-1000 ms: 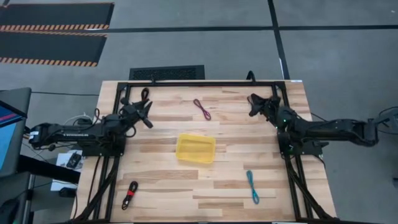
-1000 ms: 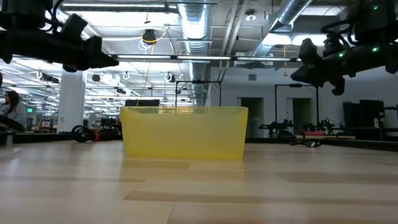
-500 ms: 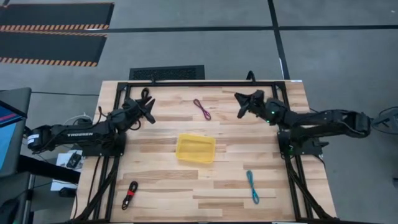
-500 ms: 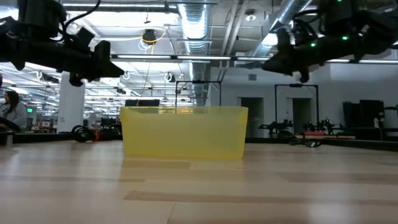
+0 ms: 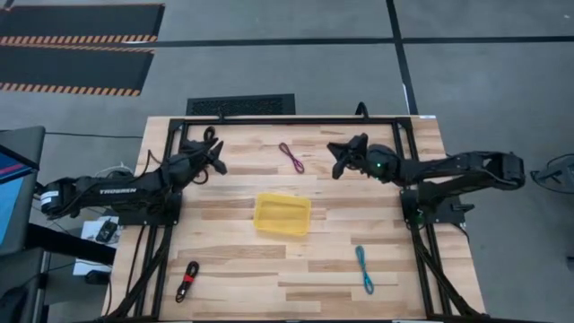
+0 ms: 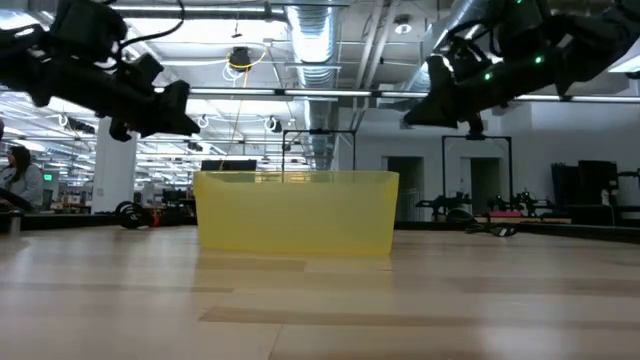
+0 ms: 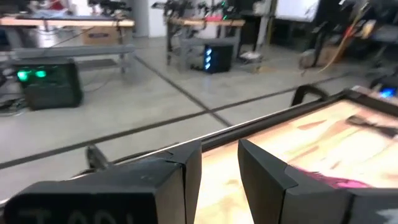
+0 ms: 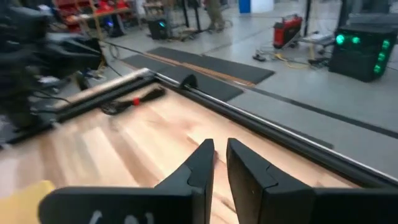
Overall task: Pick and place USB-C Cables
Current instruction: Put the top left black charger cable into the yellow bin
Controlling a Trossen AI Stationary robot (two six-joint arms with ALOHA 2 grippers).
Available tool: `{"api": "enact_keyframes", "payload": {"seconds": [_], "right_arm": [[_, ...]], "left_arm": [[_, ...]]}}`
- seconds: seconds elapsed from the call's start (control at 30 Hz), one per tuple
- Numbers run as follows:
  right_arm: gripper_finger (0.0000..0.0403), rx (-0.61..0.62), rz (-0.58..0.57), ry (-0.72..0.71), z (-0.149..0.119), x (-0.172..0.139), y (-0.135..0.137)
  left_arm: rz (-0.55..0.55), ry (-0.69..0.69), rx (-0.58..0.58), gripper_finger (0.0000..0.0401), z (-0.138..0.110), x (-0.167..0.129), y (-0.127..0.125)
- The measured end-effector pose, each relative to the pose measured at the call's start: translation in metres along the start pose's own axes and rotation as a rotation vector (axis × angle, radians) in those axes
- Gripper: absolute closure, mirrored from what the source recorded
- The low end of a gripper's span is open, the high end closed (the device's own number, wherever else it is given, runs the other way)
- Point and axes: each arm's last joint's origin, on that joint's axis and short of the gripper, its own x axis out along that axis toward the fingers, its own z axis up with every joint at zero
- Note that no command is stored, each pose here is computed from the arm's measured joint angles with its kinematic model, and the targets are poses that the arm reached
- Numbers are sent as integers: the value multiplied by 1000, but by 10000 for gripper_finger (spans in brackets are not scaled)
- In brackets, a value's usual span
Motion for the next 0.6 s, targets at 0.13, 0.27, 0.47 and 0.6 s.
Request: {"api": "enact_keyframes", "payload": {"seconds": [0.13,0.27,0.47,0.6], "right_arm": [[288,-11,34,-9,4,-7,6],[228,-9,36,39,-1,-10,7],[166,61,-22,144,-14,-8,4],[157,68,-81,101,-14,-5,3]], "left_arm": [[30,72,54,307,10,15,-6],[35,120,113,307,12,28,-14],[50,195,169,303,11,41,-22],[120,287,195,273,11,49,-16]]}}
